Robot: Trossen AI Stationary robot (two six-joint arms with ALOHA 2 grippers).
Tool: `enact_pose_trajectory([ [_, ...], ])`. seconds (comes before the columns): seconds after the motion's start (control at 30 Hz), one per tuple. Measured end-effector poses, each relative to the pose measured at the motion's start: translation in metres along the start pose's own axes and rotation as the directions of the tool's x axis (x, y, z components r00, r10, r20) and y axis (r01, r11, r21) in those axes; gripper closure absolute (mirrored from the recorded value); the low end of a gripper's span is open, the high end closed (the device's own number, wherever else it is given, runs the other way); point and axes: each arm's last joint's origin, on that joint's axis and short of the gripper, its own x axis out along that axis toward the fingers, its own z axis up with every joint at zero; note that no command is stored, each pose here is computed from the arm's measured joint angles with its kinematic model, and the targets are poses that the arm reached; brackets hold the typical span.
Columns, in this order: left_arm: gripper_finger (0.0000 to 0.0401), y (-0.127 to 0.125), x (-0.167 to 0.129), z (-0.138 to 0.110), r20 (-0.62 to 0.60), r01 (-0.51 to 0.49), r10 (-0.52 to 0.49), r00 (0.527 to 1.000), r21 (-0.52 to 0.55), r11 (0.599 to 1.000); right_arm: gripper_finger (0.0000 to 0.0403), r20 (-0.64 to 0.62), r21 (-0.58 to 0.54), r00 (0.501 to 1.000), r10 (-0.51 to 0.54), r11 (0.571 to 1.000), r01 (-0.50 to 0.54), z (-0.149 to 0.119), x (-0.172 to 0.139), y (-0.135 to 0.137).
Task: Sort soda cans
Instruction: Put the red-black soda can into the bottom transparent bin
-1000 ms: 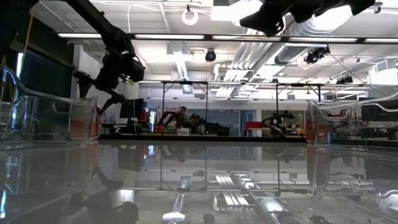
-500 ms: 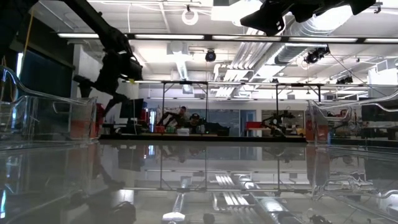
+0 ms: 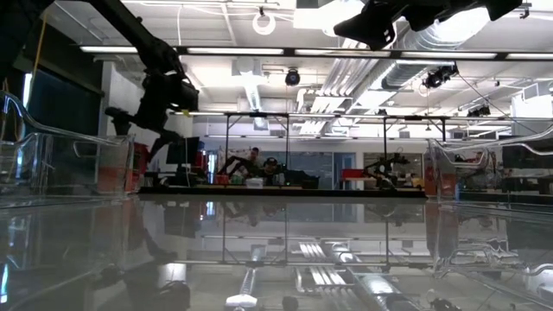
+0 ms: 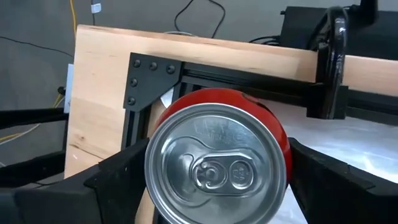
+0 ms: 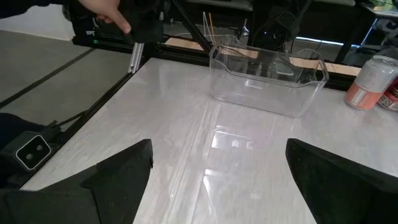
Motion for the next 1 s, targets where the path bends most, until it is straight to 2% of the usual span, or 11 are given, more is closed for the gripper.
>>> enact_pose_trajectory([
  [0.4,0.0064,0.001,0.0,-0.0016,-0.018,-0.005,0.006,1.0,0.056,0.998,0.0041,0.012,0.003,1.0,-0.001,1.0,0.001,0.0011,0.0,-0.0001],
  [0.7,0.0102,0.0012,0.0,-0.0021,-0.026,-0.002,0.004,1.0,0.073,0.997,0.0041,0.012,0.008,1.0,-0.001,1.0,0.001,0.0012,0.0,-0.0001],
  [1.0,0.0108,0.0016,-0.0005,-0.0025,-0.03,0.001,0.002,1.0,0.103,0.995,0.0041,0.012,0.011,1.0,-0.001,1.0,0.001,0.0012,0.0,-0.0001],
])
